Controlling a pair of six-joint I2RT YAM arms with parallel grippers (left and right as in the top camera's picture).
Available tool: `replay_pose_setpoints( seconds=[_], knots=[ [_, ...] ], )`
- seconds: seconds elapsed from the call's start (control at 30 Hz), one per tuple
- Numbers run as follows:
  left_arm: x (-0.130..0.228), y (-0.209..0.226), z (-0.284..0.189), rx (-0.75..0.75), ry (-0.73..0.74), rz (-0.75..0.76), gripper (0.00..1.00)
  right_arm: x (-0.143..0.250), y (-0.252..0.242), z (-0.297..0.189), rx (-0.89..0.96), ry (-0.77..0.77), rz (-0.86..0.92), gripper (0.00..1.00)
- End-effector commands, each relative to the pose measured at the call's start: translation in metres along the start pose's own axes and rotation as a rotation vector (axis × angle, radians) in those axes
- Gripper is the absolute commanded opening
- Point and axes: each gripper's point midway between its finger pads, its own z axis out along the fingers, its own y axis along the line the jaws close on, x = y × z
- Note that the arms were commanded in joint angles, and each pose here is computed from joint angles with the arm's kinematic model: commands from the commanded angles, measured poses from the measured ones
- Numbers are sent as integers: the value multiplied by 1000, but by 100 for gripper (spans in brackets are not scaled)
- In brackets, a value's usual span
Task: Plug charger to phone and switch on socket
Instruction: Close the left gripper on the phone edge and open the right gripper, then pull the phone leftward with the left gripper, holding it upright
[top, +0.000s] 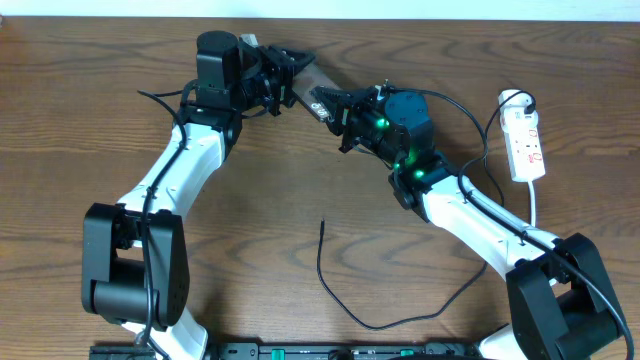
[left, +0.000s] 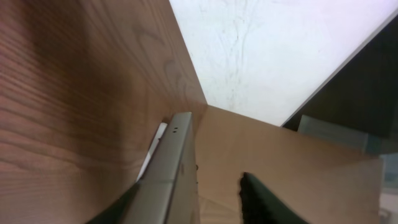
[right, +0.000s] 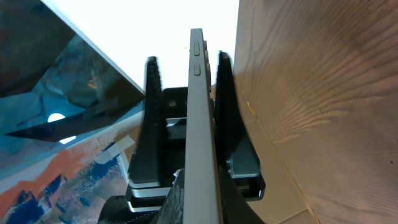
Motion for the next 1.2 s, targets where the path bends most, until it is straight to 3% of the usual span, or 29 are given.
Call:
replay_pose_setpoints(
  seconds=[0.0, 0.1, 0.2, 0.47, 0.67, 0.8, 0.93, 1.0, 1.17],
  knots=[
    [1, -11, -3, 18, -13, 27, 32, 18, 12, 1, -26, 52, -7, 1],
    [0, -11, -3, 18, -19, 27, 23, 21, 12, 2, -28, 57, -9, 1],
    [-1, -11, -3, 17, -25, 27, 8, 21, 13, 1, -33, 61, -11, 1],
    [-3, -10, -3, 17, -32, 27, 7, 22, 13, 1, -31, 65, -11, 1],
    [-3, -10, -3, 17, -32, 27, 7, 22, 13, 1, -32, 65, -12, 33],
    [-6, -10, -5, 18, -39, 26, 8, 21, 14, 1, -34, 62, -12, 74],
    [-25, -10, -17, 23, -76, 47, 7, 16, 15, 0, -35, 57, -15, 94],
    [-38, -10, -26, 28, -95, 40, 7, 14, 16, -1, -37, 58, -64, 99],
    [-78, -9, -66, 56, -127, 84, 8, 7, 19, -6, -34, 85, -184, 99]
  ],
)
